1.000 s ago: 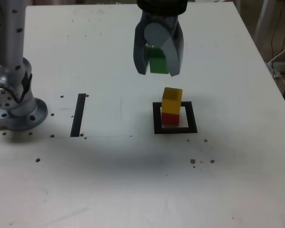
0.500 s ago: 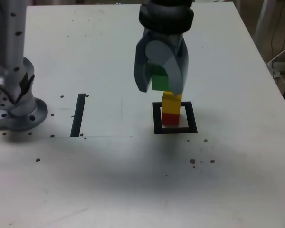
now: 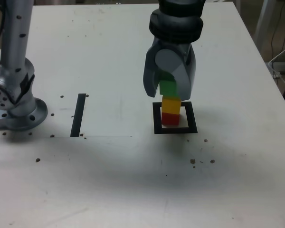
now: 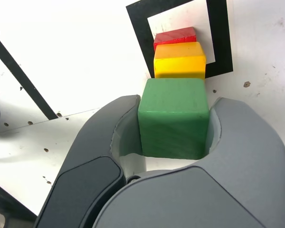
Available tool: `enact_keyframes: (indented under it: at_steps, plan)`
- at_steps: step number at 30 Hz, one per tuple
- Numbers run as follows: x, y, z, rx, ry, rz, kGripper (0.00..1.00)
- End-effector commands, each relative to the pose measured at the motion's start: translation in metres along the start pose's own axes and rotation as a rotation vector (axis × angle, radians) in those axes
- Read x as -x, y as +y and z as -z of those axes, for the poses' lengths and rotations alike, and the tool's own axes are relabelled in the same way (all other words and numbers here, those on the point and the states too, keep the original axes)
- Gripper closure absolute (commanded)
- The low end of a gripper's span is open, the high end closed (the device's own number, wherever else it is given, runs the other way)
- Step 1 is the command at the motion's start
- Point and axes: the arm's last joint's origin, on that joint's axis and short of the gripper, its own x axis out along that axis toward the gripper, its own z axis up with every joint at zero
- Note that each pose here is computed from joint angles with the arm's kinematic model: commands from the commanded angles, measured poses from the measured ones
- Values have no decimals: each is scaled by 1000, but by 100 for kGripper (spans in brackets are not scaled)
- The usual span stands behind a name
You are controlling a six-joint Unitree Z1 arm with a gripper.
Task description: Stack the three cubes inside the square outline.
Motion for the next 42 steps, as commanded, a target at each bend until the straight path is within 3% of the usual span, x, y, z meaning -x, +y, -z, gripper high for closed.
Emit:
enact_keyframes:
  at_steps: [1, 17, 19, 24, 26, 34, 42]
  plan:
    - [-2, 1, -1, 4, 2, -1, 74]
    - [-18, 8, -6, 21, -2, 1, 70]
    - [-19, 9, -6, 22, -5, 2, 59]
    - [-23, 11, -6, 18, -10, 8, 12]
    - [-23, 11, -5, 17, -14, 9, 3]
    - [-20, 12, 1, 22, -35, -3, 1]
    - [1, 14, 31, 61, -80, -75, 1]
